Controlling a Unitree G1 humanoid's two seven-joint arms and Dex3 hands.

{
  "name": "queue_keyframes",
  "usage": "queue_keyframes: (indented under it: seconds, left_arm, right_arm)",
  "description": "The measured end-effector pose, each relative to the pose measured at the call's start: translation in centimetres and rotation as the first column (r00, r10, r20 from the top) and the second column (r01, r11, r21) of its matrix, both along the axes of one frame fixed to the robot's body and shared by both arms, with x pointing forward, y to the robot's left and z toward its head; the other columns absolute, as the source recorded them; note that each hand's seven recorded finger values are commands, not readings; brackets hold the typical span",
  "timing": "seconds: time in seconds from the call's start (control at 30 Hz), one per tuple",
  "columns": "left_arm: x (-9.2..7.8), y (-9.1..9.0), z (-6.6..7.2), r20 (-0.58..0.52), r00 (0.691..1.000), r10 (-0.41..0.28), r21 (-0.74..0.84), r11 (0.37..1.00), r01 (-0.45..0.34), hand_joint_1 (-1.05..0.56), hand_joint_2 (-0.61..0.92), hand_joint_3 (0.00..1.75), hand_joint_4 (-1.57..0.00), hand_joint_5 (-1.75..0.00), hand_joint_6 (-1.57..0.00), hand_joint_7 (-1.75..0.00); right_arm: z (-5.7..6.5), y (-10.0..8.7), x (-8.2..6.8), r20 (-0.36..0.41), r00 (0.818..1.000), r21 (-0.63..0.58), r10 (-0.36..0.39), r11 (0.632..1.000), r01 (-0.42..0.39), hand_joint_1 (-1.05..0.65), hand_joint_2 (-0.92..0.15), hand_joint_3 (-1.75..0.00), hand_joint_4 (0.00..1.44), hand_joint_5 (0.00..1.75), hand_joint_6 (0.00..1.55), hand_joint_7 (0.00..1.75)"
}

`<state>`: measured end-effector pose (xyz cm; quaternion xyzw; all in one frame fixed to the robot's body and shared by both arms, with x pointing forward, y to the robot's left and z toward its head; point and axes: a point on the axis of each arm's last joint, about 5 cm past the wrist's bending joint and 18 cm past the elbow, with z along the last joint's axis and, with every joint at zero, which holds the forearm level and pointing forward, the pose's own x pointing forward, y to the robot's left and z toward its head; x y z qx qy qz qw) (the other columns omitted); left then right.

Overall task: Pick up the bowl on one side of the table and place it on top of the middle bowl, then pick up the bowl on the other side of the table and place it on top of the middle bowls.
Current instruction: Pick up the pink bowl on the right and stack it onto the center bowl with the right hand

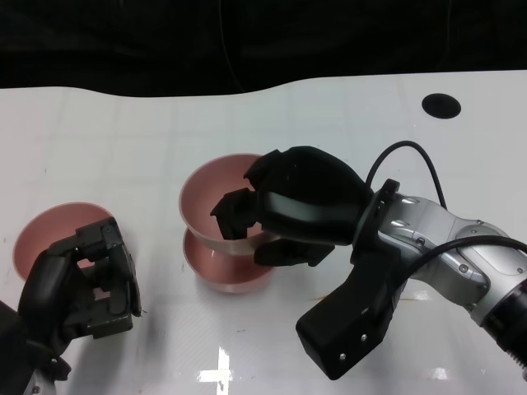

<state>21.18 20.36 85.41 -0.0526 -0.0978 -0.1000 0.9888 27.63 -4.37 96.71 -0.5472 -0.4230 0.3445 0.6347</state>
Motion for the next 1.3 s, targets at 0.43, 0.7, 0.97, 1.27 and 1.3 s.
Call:
queue_keyframes:
  seconds: [0.43, 0.7, 0.97, 1.27, 1.3]
  left_arm:
    - [0.0, -0.1, 0.0, -0.001, 1.000, 0.003, 0.008, 1.000, -0.003, 0.19, 0.55, 1.53, -1.06, -1.75, -0.81, -1.75]
    - [0.0, -0.2, 0.0, 0.000, 1.000, 0.001, 0.031, 1.000, -0.001, 0.16, 0.55, 1.49, -1.04, -1.75, -0.82, -1.75]
    - [0.0, -0.2, 0.1, -0.004, 1.000, 0.000, 0.032, 0.999, 0.000, 0.19, 0.54, 1.52, -1.05, -1.75, -0.83, -1.75]
    - [0.0, -0.3, 0.1, -0.018, 1.000, 0.018, 0.031, 0.999, -0.018, 0.16, 0.57, 1.37, -1.03, -1.75, -0.83, -1.75]
    - [0.0, -0.3, 0.1, -0.020, 1.000, 0.018, 0.031, 0.999, -0.018, 0.16, 0.58, 1.35, -1.03, -1.75, -0.83, -1.75]
  right_arm:
    - [-1.8, 0.2, 0.7, -0.006, 1.000, -0.005, 0.000, 1.000, 0.000, -0.26, -0.51, -0.98, 1.00, 1.75, 0.70, 1.33]
    - [-1.9, 0.9, 0.5, 0.000, 1.000, -0.011, 0.020, 1.000, -0.020, -0.29, -0.53, -0.97, 1.01, 1.75, 0.72, 1.19]
    - [-2.0, 1.2, 0.3, -0.015, 0.999, -0.032, 0.046, 0.998, -0.047, -0.27, -0.56, -0.90, 0.97, 1.75, 0.77, 0.67]
    - [-2.1, 1.6, 0.2, -0.045, 0.996, -0.021, 0.080, 0.997, -0.081, -0.30, -0.66, -0.77, 0.97, 1.75, 0.79, 0.36]
    - [-2.1, 1.6, 0.2, -0.048, 0.996, -0.026, 0.079, 0.996, -0.080, -0.30, -0.67, -0.75, 0.96, 1.75, 0.77, 0.33]
